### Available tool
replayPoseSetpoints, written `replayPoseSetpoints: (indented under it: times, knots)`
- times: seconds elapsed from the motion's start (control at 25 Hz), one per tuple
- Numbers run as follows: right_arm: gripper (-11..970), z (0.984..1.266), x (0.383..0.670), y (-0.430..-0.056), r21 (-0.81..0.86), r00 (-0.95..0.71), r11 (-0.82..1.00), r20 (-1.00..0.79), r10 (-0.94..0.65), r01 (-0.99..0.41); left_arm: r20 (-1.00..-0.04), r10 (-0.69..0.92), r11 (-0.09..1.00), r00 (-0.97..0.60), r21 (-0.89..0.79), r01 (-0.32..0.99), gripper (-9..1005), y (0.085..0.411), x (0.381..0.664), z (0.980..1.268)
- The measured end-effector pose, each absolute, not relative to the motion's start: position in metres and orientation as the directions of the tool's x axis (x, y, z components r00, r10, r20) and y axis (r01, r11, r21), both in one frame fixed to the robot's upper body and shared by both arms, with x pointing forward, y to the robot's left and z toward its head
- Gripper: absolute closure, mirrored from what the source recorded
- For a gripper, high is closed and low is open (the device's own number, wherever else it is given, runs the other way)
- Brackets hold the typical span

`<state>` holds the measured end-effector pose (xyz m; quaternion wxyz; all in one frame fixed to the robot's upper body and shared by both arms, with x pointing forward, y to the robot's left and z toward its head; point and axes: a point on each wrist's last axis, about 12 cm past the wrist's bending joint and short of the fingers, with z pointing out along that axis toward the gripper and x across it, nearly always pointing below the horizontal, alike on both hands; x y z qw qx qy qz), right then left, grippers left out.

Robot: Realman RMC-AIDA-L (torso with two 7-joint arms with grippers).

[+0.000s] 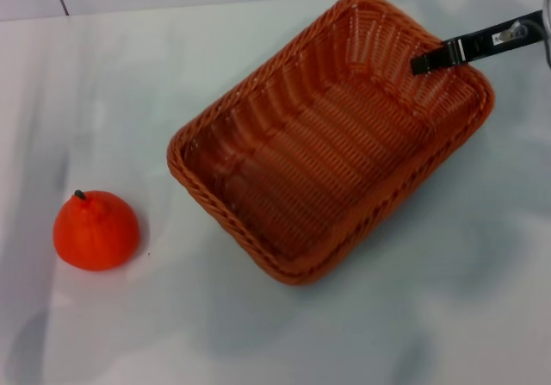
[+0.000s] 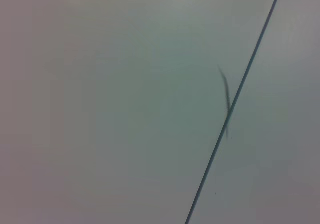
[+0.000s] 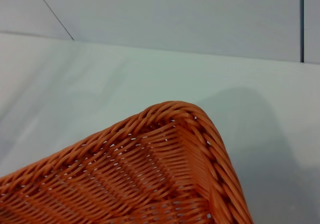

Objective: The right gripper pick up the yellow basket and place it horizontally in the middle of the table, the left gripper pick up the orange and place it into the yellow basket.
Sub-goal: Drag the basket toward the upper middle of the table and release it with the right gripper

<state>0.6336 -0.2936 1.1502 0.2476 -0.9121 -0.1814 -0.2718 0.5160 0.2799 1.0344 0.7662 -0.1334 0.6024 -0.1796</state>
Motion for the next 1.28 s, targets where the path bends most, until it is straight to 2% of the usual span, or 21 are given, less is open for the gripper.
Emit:
replayPoseSetpoints:
  times: [0.4, 0.56, 0.88, 1.28]
  knots:
    - [781, 1.164, 0.622, -0.318, -0.573, 0.762, -0.716, 0.642, -0.090, 0.398, -0.876, -0.432, 0.902, 0.215, -0.419, 0.102, 418, 0.282, 0.517, 1.035]
    - [781, 1.161, 0.618, -0.318, -0.664, 0.742, -0.644, 0.635, -0.216, 0.380, -0.876, -0.431, 0.902, 0.216, -0.419, 0.102, 418, 0.282, 0.518, 1.035]
    - [782, 1.131, 0.614, -0.294, -0.775, 0.705, -0.540, 0.582, -0.405, 0.329, -0.879, -0.426, 0.905, 0.214, -0.413, 0.102, 418, 0.282, 0.521, 1.036]
    - [782, 1.084, 0.607, -0.275, -0.795, 0.711, -0.570, 0.522, -0.471, 0.206, -0.881, -0.423, 0.906, 0.213, -0.413, 0.089, 417, 0.284, 0.523, 1.036]
